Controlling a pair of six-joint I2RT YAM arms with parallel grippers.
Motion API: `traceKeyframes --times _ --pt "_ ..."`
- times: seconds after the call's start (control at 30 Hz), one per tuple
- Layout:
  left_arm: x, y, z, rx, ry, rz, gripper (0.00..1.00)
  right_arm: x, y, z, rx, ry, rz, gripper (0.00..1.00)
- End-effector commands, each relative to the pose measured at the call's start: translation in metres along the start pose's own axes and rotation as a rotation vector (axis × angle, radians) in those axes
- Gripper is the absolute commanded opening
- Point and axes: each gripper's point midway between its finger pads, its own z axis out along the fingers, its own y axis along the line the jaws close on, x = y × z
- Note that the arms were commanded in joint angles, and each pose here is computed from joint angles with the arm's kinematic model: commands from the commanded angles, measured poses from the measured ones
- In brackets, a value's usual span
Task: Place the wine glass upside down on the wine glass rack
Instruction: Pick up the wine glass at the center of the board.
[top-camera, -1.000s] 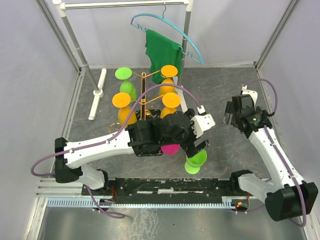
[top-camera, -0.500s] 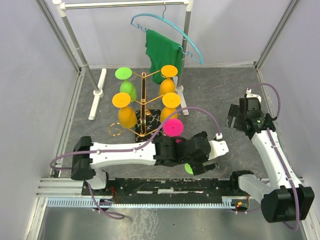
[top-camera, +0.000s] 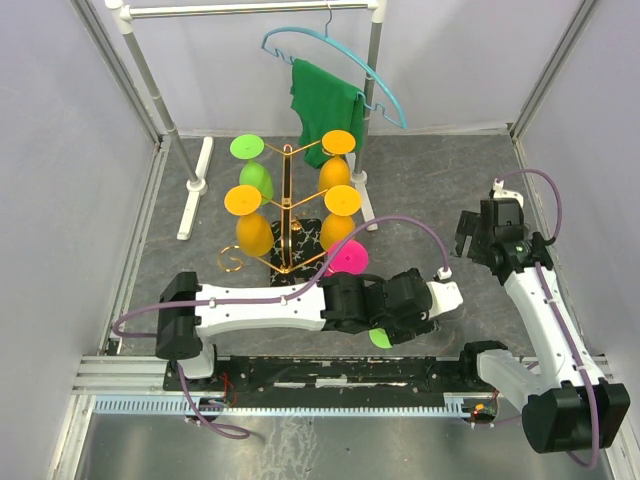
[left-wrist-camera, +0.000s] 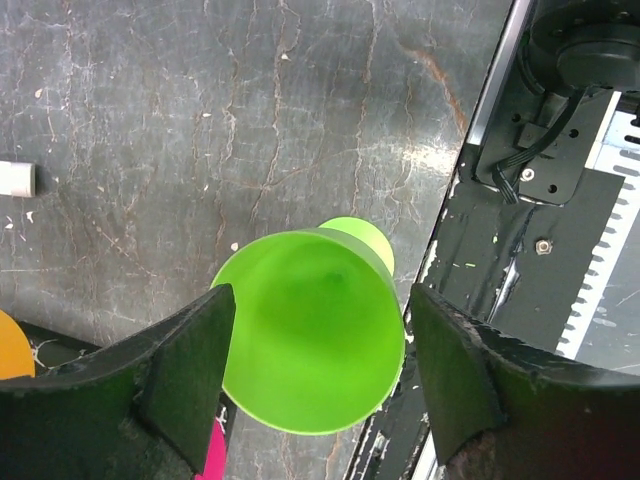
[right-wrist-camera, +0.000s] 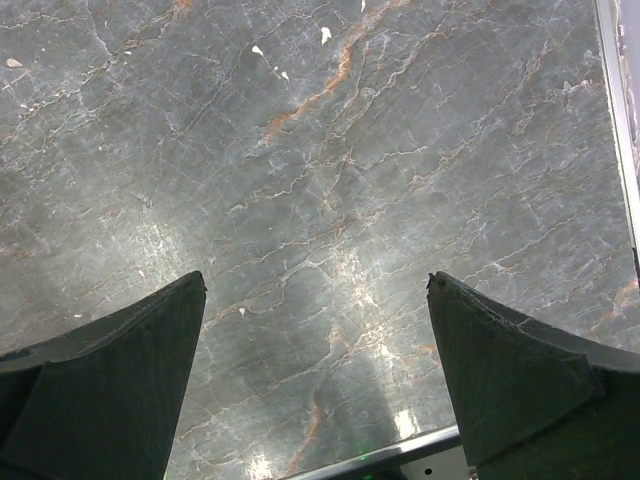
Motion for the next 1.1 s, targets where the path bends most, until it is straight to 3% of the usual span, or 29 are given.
traceKeyframes --times 0.0,0.23,0.47,0.63,0.87,1.07 --pt "-0.008 -0.009 0.006 0.023 -0.005 -0.041 0.75 -0.009 -0.002 -0.002 0.002 -0.047 0.002 1.0" --pt "-0.003 -0.015 0.012 0.044 0.012 -0.048 0.65 -0.007 -0.003 -0.001 0.003 -0.043 0.001 1.0" --pt "-0.025 -0.012 -0.001 0.052 -0.045 -0.057 0.24 -0.007 -0.001 -0.003 -0.008 -0.05 0.006 1.0" --pt "-0.046 -0.009 -0.019 0.065 -0.107 -0.053 0.06 -0.005 0.001 -0.002 -0.02 -0.04 0.007 1.0" --pt "-0.076 -0.005 -0.062 0.108 -0.224 -0.065 0.03 -0.007 -0.001 -0.004 -0.011 -0.047 0.009 1.0" --pt "-0.101 0.014 -0.136 0.115 -0.389 -0.093 0.03 -0.006 0.003 -0.001 -0.029 -0.032 0.016 1.0"
